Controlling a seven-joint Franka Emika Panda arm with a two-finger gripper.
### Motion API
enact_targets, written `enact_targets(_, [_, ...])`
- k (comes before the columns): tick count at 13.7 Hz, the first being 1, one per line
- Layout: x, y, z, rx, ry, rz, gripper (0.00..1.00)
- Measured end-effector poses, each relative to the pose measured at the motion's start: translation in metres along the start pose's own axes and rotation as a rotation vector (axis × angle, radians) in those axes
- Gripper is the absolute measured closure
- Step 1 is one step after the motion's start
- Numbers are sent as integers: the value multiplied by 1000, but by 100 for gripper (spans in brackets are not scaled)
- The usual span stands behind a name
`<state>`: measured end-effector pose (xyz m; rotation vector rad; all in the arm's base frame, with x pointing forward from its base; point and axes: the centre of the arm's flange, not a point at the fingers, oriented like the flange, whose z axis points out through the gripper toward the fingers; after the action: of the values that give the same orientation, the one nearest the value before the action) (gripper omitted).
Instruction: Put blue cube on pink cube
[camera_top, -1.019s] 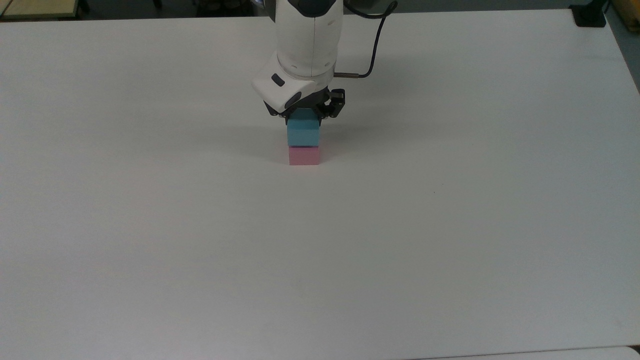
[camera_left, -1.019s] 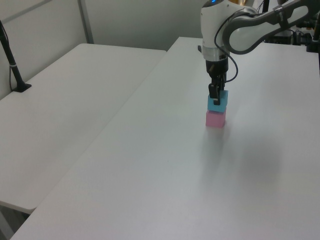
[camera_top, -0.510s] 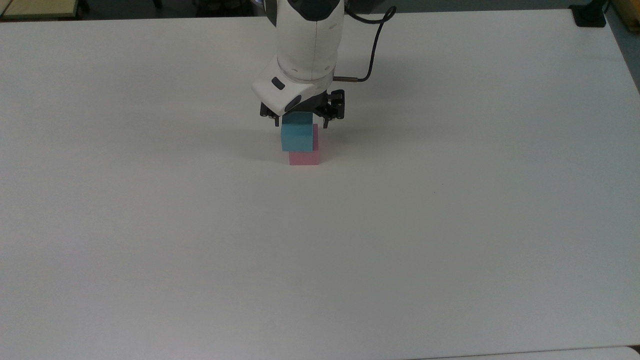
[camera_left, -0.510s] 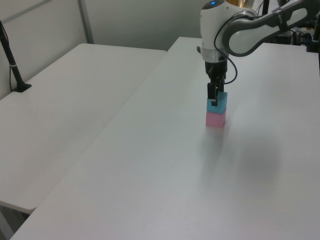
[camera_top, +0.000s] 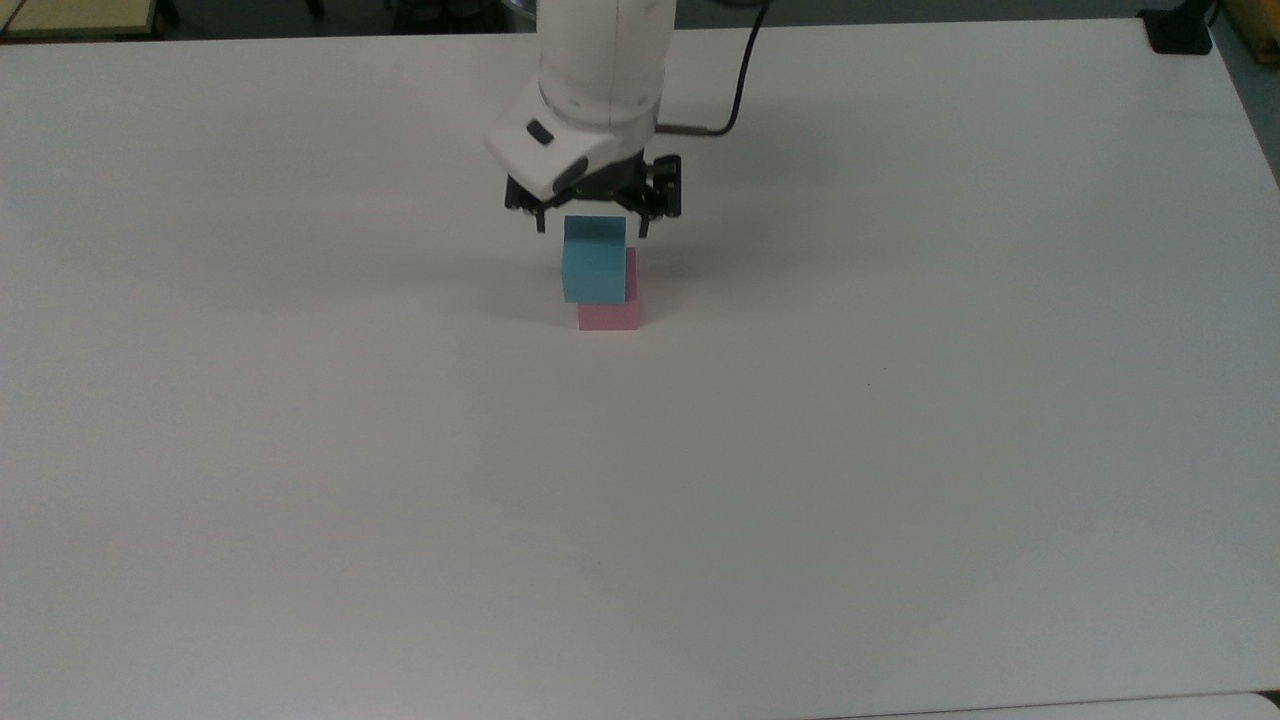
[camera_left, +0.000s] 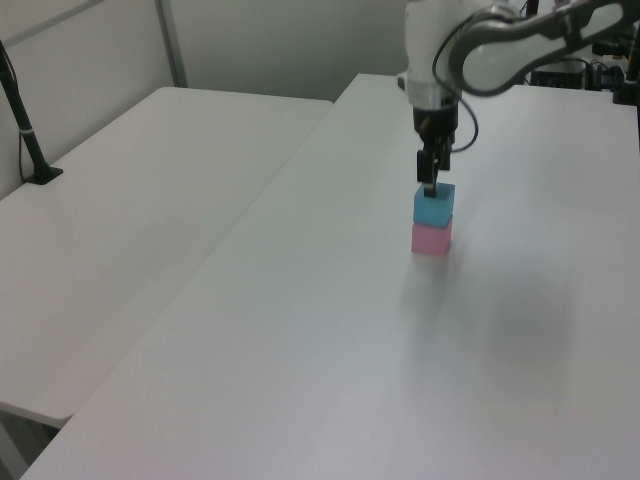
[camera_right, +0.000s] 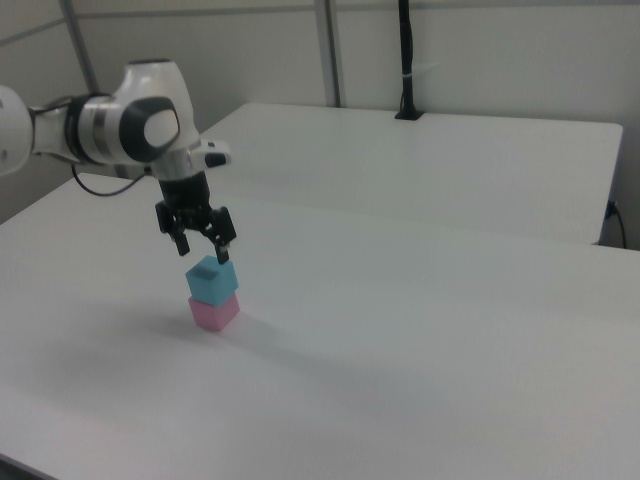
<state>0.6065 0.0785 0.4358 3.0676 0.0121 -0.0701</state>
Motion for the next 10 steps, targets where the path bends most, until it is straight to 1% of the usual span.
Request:
enact_targets(2, [-16,11,-62,4,5,13,0])
enact_targets(4, [-27,21,-110,9,26,28,0])
enact_targets(5, [-32,35,-135,12,39,49,0])
enact_targets(7, [-38,62,-158,14,42,76,0])
enact_targets(10, [-44,88,-172,17,60,79,0])
